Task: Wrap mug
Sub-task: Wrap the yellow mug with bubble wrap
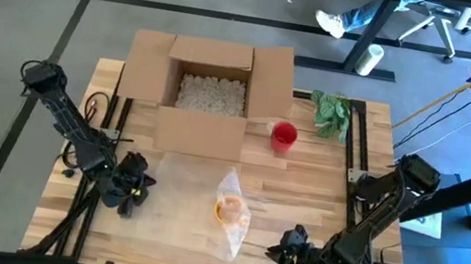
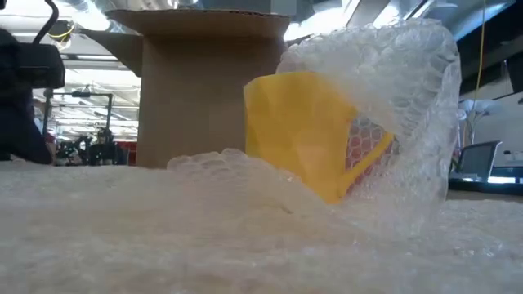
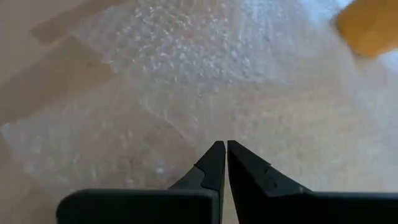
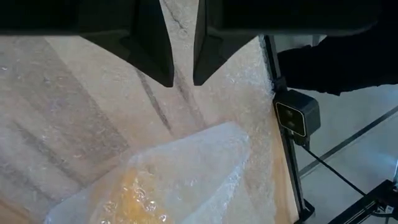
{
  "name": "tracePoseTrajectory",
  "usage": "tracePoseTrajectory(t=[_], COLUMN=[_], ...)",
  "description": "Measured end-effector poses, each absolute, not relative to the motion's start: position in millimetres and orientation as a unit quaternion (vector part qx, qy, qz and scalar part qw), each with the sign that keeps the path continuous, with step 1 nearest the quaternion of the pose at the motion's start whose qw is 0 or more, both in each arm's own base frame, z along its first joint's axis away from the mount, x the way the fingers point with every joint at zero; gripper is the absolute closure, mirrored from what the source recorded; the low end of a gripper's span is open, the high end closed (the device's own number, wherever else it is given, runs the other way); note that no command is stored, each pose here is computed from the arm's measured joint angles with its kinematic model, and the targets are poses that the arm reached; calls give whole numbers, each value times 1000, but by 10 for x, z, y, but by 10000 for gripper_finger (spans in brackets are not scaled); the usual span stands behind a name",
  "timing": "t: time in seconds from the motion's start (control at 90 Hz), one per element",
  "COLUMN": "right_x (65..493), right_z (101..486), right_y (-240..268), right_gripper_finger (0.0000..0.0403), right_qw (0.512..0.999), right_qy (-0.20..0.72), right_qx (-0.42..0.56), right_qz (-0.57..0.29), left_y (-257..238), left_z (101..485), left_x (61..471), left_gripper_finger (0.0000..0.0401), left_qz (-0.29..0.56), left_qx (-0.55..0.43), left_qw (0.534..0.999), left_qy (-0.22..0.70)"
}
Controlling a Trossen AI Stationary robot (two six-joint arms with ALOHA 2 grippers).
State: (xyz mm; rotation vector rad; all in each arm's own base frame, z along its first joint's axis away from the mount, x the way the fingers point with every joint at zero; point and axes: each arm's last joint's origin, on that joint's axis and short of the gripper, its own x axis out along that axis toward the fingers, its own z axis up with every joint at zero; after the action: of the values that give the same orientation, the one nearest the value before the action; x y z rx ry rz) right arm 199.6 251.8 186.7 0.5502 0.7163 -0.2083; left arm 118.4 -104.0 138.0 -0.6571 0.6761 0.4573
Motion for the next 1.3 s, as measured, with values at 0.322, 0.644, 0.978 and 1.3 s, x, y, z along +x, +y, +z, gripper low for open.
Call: tracePoseTrajectory(t=[0.322, 0.644, 0.978, 1.3], right_x=[1997, 1994, 1994, 1996], right_z=[1869, 1869, 1868, 1871], right_y=[2516, 2517, 2516, 2520], right_gripper_finger=[354, 354, 354, 354], right_qw=[898, 898, 900, 900], right_qy=[340, 340, 341, 340], right_qx=[261, 259, 253, 254], right_qz=[-103, -102, -100, -98], left_y=[-1030, -977, -1109, -1044], left_z=[1344, 1344, 1469, 1484], left_x=[1205, 1254, 1402, 1365], left_gripper_finger=[340, 277, 296, 317], left_qz=[221, 233, 140, 154], left_qx=[-335, -327, -336, -340], left_qw=[843, 845, 878, 870], left_qy=[358, 354, 311, 323])
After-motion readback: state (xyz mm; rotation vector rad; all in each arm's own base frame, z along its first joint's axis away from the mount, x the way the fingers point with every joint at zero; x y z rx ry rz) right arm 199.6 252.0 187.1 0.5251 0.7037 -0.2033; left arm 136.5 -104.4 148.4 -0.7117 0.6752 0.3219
